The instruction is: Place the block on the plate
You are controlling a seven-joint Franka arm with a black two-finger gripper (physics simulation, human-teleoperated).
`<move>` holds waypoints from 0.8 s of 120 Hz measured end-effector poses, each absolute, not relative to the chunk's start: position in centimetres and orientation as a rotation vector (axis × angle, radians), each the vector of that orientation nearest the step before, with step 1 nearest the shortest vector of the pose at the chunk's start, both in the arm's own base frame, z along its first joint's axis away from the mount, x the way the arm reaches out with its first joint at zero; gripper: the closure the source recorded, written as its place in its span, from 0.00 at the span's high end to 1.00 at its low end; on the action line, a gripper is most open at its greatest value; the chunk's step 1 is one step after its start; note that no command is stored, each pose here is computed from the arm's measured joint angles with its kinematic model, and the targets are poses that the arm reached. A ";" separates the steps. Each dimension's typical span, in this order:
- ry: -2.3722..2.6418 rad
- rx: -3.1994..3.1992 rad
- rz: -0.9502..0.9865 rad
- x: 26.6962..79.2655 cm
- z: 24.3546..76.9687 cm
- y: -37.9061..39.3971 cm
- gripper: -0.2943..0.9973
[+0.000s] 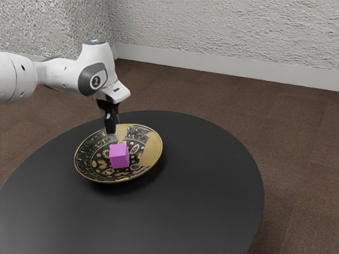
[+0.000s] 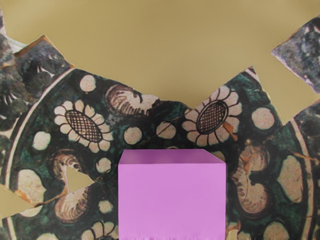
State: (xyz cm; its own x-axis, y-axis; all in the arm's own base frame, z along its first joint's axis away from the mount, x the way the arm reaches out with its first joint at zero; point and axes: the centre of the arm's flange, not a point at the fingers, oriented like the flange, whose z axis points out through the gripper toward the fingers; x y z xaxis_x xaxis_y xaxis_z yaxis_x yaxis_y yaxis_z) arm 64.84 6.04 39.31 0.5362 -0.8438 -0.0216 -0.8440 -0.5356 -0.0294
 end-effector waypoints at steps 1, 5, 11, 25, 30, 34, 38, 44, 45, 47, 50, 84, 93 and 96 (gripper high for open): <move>1.495 -2.721 0.006 64.8 39.5 6.0 0.76; 1.491 -2.718 0.002 64.6 40.1 5.9 0.77; 1.484 -2.715 -0.005 64.3 41.1 5.7 0.77; 1.465 -2.712 -0.020 63.8 43.2 5.7 0.77; 1.460 -2.710 -0.025 63.7 43.7 5.7 0.77; 1.456 -2.708 -0.030 63.5 44.3 5.7 0.77; 1.452 -2.706 -0.034 63.3 44.9 5.6 0.77; 1.445 -2.704 -0.041 63.1 45.7 5.6 0.77; 1.444 -2.704 -0.042 63.0 45.9 5.6 0.77; 1.442 -2.703 -0.044 62.9 46.2 5.6 0.77; 1.438 -2.701 -0.048 62.8 46.6 5.5 0.77; 1.331 -2.708 -0.095 60.5 52.9 5.7 0.77; 1.277 -2.732 -0.089 60.1 53.9 6.1 0.77; 1.256 -2.739 -0.083 60.0 54.1 6.2 0.77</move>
